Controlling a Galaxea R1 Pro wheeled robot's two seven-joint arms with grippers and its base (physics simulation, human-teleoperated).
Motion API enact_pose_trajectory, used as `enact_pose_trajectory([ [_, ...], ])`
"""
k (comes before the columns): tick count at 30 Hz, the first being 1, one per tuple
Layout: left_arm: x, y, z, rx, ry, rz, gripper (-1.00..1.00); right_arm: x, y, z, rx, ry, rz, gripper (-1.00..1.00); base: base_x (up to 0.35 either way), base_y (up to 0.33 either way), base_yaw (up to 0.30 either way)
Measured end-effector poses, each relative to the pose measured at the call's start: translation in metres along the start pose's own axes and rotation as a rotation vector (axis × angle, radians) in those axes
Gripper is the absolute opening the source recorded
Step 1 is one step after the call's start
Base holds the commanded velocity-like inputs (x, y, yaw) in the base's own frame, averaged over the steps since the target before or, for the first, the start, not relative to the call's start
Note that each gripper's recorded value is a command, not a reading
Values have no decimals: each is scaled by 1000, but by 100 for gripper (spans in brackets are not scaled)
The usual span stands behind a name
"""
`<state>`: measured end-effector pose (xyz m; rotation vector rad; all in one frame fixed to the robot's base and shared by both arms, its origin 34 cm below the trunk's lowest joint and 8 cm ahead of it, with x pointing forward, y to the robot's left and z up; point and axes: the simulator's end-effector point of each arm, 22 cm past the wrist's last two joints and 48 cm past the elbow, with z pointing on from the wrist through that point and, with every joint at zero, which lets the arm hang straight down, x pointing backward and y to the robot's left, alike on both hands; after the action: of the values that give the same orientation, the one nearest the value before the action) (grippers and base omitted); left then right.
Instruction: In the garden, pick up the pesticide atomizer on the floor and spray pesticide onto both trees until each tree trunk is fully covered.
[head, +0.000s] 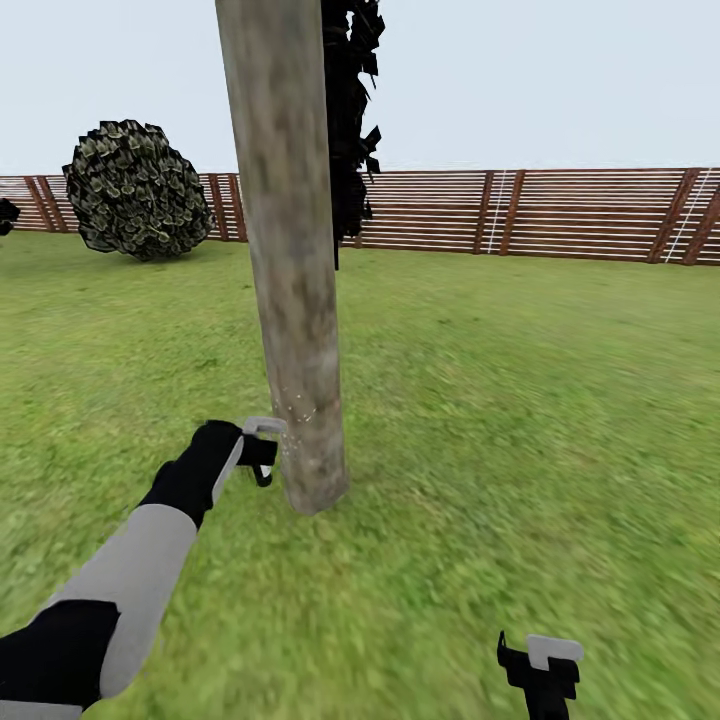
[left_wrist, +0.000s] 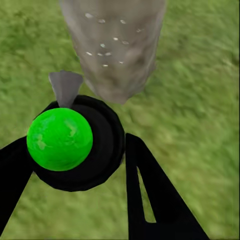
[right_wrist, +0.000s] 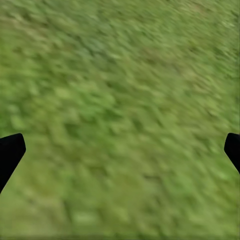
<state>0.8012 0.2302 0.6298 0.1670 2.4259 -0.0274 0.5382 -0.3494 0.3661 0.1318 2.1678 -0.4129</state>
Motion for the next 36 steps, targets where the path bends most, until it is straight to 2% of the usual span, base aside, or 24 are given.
enact_pose_trajectory([
  [1, -3, -25, 0, 31, -4, 9, -100, 0, 0, 0, 0, 0, 0, 100, 0, 0, 116],
  [2, -6, -40, 0, 55, -7, 7, -100, 0, 0, 0, 0, 0, 0, 100, 0, 0, 174],
  [5, -12, -45, -2, 56, -16, 17, -100, 0, 0, 0, 0, 0, 0, 100, 0, 0, 225],
  [8, -25, -20, -9, 16, -27, 15, -100, 0, 0, 0, 0, 1, 0, 100, 0, 0, 194],
  [10, -31, 18, -16, -37, -36, 4, -100, 0, 0, 0, 0, 0, 0, 100, 0, 0, 55],
  [12, -30, 37, -19, -58, -26, -7, -100, 0, 0, 0, 0, 0, -1, 100, 0, 0, 16],
  [14, -31, 35, -20, -52, -26, -10, -100, 0, 0, 0, 0, 1, -1, 100, 0, 0, 6],
  [15, -35, 26, -21, -37, -33, -11, -100, 1, 0, 0, 0, 1, -1, 100, 0, 0, 2],
  [17, -40, -6, -22, 7, -37, -2, -100, 1, -1, 0, 1, 1, -1, 100, 0, 0, 1],
  [20, -35, -22, -21, 23, -24, 4, -100, 1, -1, 0, 1, 1, -1, 100, 0, -43, 0],
  [36, -29, -13, -18, 2, -18, 2, -100, 0, -1, 0, 0, 0, -1, 100, 0, -259, 0],
])
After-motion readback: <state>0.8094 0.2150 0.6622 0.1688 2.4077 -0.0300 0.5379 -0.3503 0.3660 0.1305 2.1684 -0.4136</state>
